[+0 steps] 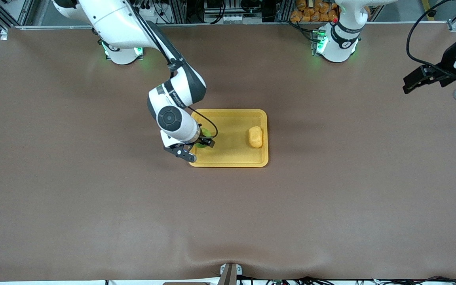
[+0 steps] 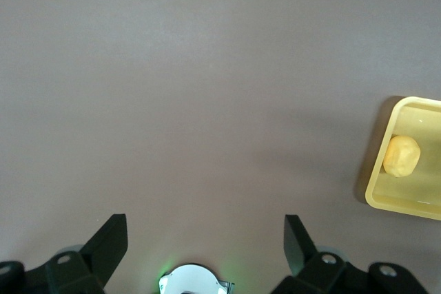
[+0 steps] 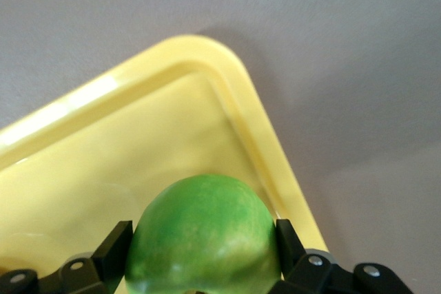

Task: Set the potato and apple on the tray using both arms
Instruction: 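Lower the apple onto the tray and open the right gripper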

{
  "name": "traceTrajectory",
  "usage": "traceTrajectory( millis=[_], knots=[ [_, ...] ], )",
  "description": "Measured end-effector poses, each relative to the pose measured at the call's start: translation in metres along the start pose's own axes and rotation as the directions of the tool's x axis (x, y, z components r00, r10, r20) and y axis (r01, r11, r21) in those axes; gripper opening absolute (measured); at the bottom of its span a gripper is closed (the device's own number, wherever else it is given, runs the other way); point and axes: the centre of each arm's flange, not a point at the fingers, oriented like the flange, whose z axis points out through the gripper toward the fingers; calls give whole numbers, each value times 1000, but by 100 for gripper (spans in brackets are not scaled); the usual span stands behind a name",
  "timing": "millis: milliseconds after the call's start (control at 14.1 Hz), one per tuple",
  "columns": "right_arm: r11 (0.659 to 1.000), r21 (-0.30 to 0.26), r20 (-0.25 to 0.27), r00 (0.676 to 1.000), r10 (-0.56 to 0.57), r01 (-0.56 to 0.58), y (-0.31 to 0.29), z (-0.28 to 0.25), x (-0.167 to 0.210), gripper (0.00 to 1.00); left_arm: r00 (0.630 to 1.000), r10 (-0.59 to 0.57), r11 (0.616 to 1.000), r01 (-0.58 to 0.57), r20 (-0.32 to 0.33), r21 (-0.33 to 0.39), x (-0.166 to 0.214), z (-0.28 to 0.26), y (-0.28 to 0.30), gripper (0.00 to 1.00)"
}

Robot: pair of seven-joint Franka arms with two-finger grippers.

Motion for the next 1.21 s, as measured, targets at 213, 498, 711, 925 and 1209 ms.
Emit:
traceTrajectory(
  millis=[213,498,711,925,1209],
  knots=[
    [1000,-13,4,1000,-4,4,-2,13,-4,89,1000,3,999,-3,-2,-45,-7,-2,4,100],
    [1000,-19,5,1000,5,-5,0,17,-2,89,999,32,998,-32,-5,-62,-8,-3,2,100],
    [999,-23,6,1000,31,-31,0,20,-3,100,999,50,997,-50,-3,-61,-8,-2,2,100],
    [999,-19,3,999,33,-33,-1,18,-2,100,999,54,997,-53,7,-60,-9,1,2,100],
    [997,-60,32,998,46,-44,-2,-9,8,100,998,55,997,-54,19,-58,-8,6,3,100]
  ],
)
